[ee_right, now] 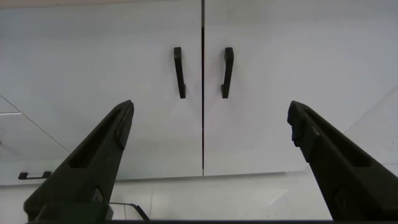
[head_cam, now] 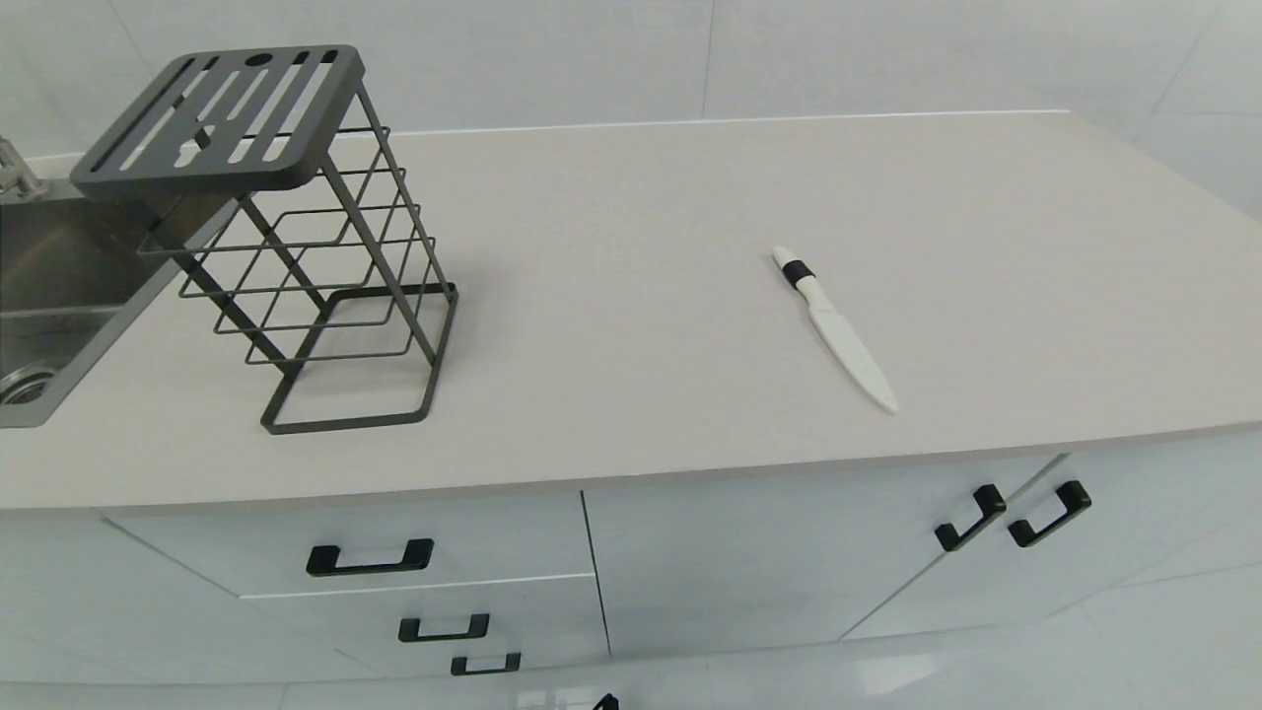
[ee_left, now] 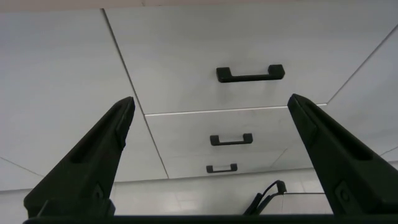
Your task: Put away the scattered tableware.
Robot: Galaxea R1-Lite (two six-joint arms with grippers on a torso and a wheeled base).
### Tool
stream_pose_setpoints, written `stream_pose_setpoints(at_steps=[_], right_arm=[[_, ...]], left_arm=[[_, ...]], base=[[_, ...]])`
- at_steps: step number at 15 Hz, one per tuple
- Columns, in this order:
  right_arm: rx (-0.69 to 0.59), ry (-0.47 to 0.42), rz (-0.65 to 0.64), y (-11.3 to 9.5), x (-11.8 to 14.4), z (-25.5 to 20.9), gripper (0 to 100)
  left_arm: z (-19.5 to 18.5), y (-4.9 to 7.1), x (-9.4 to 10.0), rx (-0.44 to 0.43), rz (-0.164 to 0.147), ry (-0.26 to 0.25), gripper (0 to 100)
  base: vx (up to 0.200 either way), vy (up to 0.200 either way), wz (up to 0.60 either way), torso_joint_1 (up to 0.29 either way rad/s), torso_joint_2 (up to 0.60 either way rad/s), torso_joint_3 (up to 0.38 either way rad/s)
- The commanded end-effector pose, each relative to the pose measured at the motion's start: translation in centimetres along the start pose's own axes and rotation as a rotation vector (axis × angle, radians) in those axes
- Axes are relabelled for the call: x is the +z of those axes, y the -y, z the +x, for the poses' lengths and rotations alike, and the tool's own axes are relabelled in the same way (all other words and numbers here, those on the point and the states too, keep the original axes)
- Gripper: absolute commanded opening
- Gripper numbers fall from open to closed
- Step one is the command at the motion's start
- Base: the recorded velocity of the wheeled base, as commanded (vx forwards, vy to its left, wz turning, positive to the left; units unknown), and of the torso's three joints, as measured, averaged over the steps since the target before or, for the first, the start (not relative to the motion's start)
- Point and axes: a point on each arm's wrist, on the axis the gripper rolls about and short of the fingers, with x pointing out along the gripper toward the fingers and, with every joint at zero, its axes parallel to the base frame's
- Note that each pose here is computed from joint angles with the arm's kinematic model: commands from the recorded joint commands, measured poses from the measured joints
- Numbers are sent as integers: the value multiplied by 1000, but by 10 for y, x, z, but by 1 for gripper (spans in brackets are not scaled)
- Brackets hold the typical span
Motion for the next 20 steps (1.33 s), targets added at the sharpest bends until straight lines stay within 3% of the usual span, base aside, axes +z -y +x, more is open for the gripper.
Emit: stream_pose_setpoints(at_steps=[1, 5, 11, 20], right_arm=[[1, 0, 0, 0, 0, 0, 100], [1, 0, -1, 0, 0, 0, 100], [1, -2, -1, 0, 0, 0, 100], [1, -2, -1, 0, 0, 0, 100]], left_arm=[[0, 0, 0, 1, -1, -2, 100], [0, 0, 0, 1, -1, -2, 100], [0, 0, 0, 1, -1, -2, 100], [0, 0, 0, 1, -1, -2, 100]], base=[[0, -200, 0, -7, -2, 2], [0, 0, 0, 0, 0, 0], [200, 0, 0, 1, 5, 2], [0, 0, 0, 66, -126, -62]])
